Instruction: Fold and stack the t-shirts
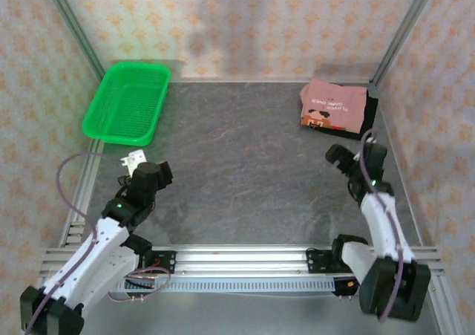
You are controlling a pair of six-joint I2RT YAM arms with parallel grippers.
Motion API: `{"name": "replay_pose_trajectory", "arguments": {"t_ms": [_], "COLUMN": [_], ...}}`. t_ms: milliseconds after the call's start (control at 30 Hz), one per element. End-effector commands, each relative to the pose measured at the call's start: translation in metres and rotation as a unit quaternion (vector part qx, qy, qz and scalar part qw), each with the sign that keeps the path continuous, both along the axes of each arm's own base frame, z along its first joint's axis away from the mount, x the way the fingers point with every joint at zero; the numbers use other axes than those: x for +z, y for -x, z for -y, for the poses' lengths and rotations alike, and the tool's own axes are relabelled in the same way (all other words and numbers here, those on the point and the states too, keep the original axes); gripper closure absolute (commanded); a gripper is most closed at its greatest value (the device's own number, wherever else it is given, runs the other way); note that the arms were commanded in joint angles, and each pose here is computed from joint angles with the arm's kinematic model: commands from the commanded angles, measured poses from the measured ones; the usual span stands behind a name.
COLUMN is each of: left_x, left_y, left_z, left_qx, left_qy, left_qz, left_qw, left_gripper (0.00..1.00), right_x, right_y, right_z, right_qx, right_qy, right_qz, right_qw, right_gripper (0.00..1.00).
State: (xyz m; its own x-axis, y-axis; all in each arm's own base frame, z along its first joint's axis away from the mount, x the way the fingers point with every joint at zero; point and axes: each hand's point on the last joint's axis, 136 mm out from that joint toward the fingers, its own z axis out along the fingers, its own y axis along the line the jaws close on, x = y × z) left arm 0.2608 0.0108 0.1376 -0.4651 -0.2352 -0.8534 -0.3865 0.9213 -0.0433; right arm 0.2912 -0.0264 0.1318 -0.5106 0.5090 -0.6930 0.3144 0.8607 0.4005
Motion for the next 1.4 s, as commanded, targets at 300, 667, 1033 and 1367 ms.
{"name": "replay_pose_trajectory", "arguments": {"t_ms": [300, 667, 1033, 1367], "left_x": [0.016, -0.023, -0.042, -0.043], "left_y": [-0.067, -0.113, -0.131, -0.13], "left_z": [-0.031, -0.021, -0.02, -0.02], "left_qx": [0.013, -0.049, -0.073, -0.073], "left_qy": [-0.061, -0.094, -0.071, -0.071], "left_qz": [0.105, 0.089, 0.057, 0.056], "left_qw": [0.993, 0.99, 0.993, 0.993], "left_gripper": [0.01, 0.0, 0.01, 0.0], "right_x": [0.026, -0.006, -0.04, -0.04], "right_y": [-0.037, -0.072, -0.096, -0.102], "right_z": [0.001, 0.007, 0.019, 0.007], "right_qx": [-0.007, -0.007, -0.034, 0.002], "right_qy": [0.119, 0.183, 0.195, 0.192], "right_qz": [0.172, 0.188, 0.107, 0.12], "right_qw": [0.978, 0.965, 0.974, 0.974], "right_gripper": [0.01, 0.01, 0.01, 0.01]}}
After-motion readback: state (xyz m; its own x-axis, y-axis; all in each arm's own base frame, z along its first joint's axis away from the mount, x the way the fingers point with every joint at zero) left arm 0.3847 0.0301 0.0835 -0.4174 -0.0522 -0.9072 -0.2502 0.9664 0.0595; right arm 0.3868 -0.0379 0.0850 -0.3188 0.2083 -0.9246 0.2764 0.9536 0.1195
